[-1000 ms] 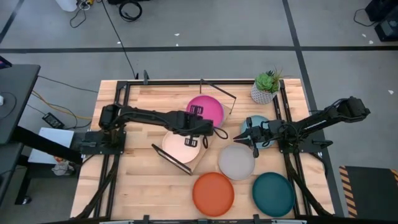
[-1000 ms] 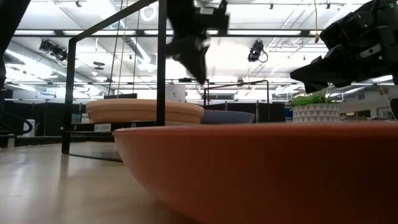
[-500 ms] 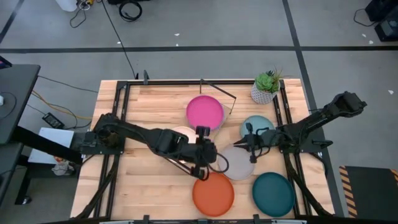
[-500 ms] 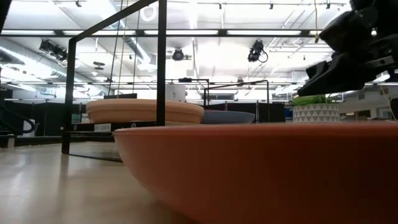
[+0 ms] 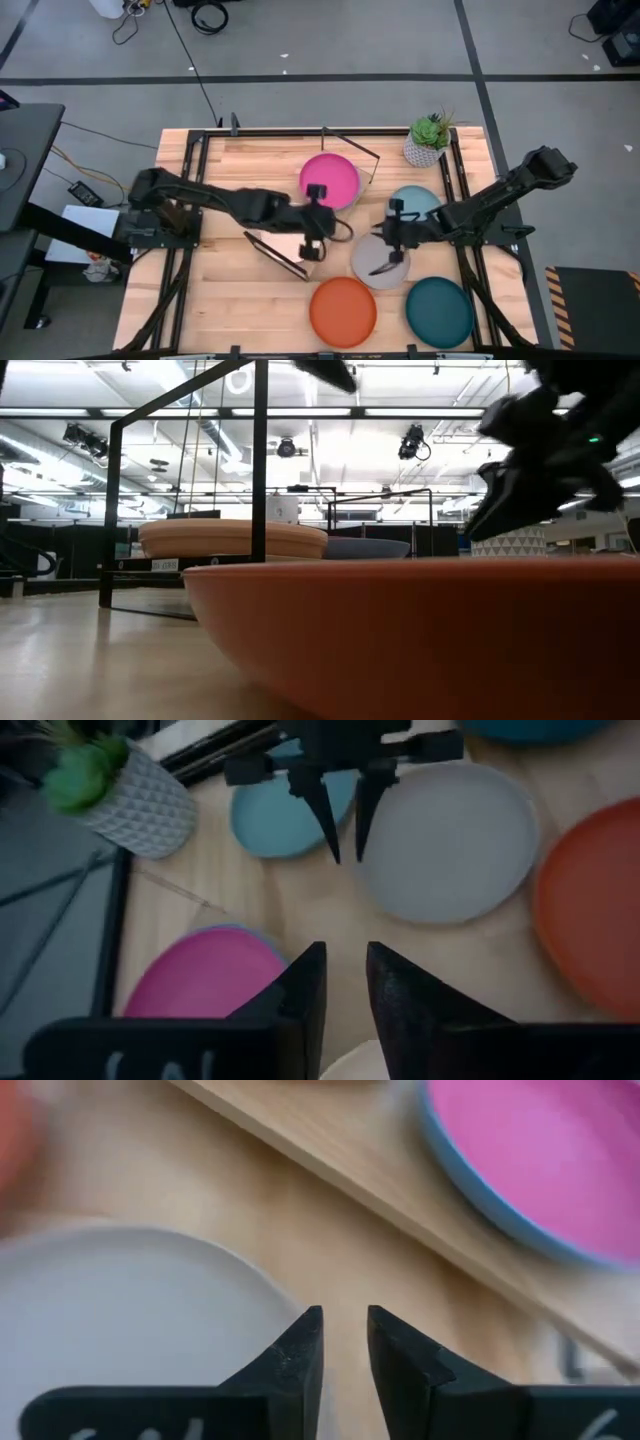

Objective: Place and stack plates onto a shelf
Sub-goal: Stack the light blue plate on top of the white plate on the shelf

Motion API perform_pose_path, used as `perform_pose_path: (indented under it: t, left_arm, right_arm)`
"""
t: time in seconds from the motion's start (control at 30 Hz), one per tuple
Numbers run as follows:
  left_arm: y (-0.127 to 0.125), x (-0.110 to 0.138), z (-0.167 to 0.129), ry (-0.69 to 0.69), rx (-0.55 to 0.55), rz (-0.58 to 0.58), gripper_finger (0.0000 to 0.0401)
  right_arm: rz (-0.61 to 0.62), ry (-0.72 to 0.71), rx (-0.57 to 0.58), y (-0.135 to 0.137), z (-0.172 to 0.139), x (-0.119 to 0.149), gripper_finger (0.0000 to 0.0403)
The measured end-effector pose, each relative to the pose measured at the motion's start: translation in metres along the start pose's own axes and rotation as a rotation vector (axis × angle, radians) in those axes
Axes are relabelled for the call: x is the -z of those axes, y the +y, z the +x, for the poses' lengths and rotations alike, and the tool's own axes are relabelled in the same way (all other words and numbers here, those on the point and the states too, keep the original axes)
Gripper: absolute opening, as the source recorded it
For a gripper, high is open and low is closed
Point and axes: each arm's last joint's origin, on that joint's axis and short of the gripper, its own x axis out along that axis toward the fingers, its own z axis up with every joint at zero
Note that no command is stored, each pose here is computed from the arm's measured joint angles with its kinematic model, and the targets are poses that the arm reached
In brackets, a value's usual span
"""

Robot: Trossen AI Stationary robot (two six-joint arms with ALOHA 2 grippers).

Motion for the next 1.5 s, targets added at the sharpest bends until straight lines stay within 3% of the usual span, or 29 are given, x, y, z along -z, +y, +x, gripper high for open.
perform_pose_path:
  t: [0.23,0.5,0.67,0.9,1.13,1.33,1.5]
  left_arm:
    - [0.03,0.045,-0.027,-0.104,-0.101,0.018,0.0069]
    - [0.052,0.069,-0.053,-0.177,-0.149,0.041,0.0068]
    - [0.05,0.08,-0.066,-0.25,-0.119,0.022,0.0068]
    - [0.043,0.102,-0.069,-0.219,-0.09,-0.097,0.0068]
    - [0.042,0.101,-0.069,-0.228,-0.093,-0.099,0.0068]
    - [0.042,0.097,-0.075,-0.272,-0.1,-0.106,0.0068]
    - [0.038,0.093,-0.1,-0.371,-0.078,-0.102,0.0068]
  right_arm:
    - [0.217,0.328,0.195,-0.027,0.011,-0.018,0.0117]
    - [0.492,0.594,0.187,-0.045,0.036,-0.003,0.0139]
    - [0.525,0.709,0.22,-0.046,0.045,0.009,0.0136]
    - [0.544,0.743,0.175,-0.048,0.048,0.009,0.0106]
    - [0.6,0.706,0.15,-0.051,0.035,0.001,0.0016]
    - [0.619,0.662,0.111,-0.052,0.017,-0.018,0.0015]
    - [0.587,0.613,0.058,-0.042,-0.006,-0.051,0.0014]
